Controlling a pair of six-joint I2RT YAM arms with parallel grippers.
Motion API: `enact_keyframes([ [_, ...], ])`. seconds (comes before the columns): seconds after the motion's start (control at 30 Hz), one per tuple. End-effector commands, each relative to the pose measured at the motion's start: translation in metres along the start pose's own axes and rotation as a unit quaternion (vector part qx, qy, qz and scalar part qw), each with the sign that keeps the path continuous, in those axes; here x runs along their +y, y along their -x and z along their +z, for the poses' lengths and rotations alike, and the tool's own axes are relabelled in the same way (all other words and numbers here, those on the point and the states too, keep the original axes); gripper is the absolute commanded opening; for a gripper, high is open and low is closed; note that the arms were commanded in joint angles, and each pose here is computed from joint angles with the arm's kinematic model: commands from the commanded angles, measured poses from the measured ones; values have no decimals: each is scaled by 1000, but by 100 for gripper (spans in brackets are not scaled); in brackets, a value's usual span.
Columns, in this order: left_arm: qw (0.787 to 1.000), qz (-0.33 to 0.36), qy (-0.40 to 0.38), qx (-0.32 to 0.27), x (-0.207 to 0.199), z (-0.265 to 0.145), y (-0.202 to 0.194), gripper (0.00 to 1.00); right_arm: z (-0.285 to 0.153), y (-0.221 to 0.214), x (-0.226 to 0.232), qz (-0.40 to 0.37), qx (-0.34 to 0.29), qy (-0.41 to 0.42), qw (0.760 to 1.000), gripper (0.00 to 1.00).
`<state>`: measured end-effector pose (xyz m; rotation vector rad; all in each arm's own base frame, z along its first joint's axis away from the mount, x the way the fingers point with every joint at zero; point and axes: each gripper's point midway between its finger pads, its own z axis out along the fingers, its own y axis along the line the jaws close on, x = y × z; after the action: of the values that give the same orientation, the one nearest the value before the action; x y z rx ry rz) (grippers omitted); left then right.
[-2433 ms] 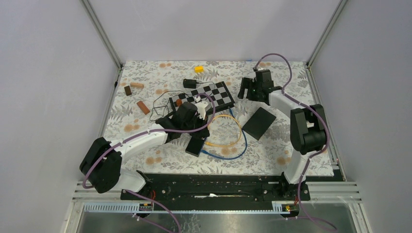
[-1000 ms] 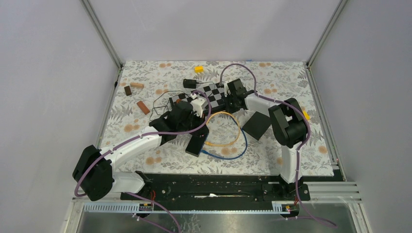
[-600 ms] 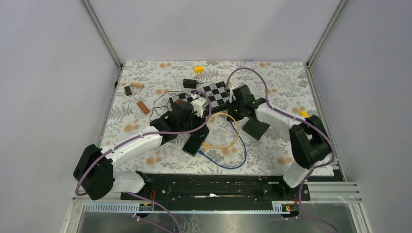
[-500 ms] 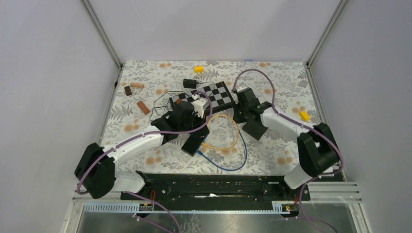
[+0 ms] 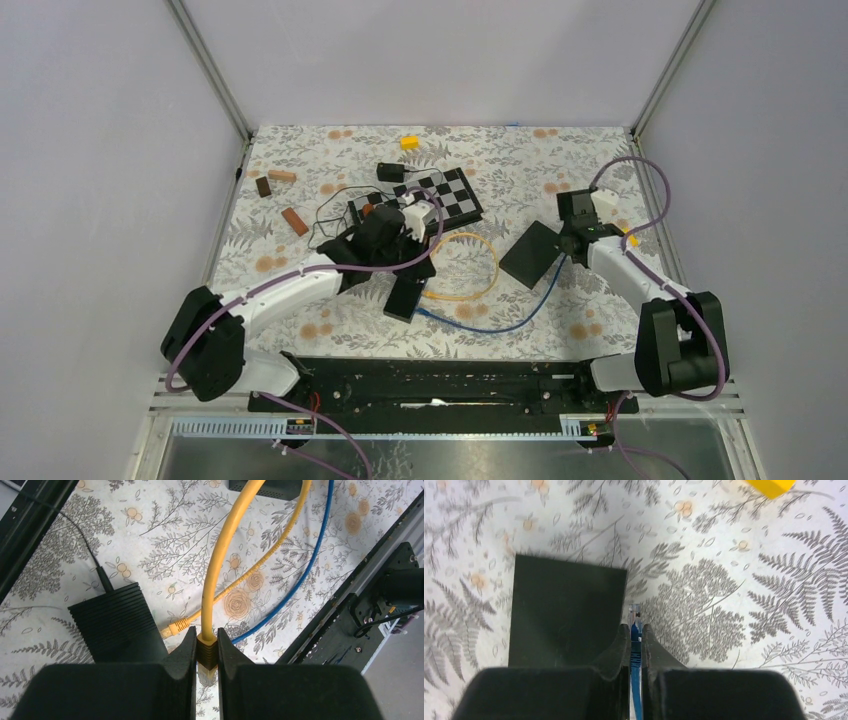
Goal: Insert the plug into the switch port
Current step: Move the switch port to the center of the board.
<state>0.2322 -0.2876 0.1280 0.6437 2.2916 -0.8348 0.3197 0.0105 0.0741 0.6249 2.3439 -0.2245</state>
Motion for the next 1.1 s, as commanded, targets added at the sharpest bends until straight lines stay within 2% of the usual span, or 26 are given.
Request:
enact_keyframes([
  [0.0,999,16,-32,-18,-15,6,28,0,14,30,-15,49,-52,-38,997,0],
  [0.43,997,55,-53,27,-50,30,22,0,76,28,-37,87,4,-99,991,0],
  [1.07,997,54,-47,33,-53,31,15,0,107,19,13,45,90,-11,995,0],
])
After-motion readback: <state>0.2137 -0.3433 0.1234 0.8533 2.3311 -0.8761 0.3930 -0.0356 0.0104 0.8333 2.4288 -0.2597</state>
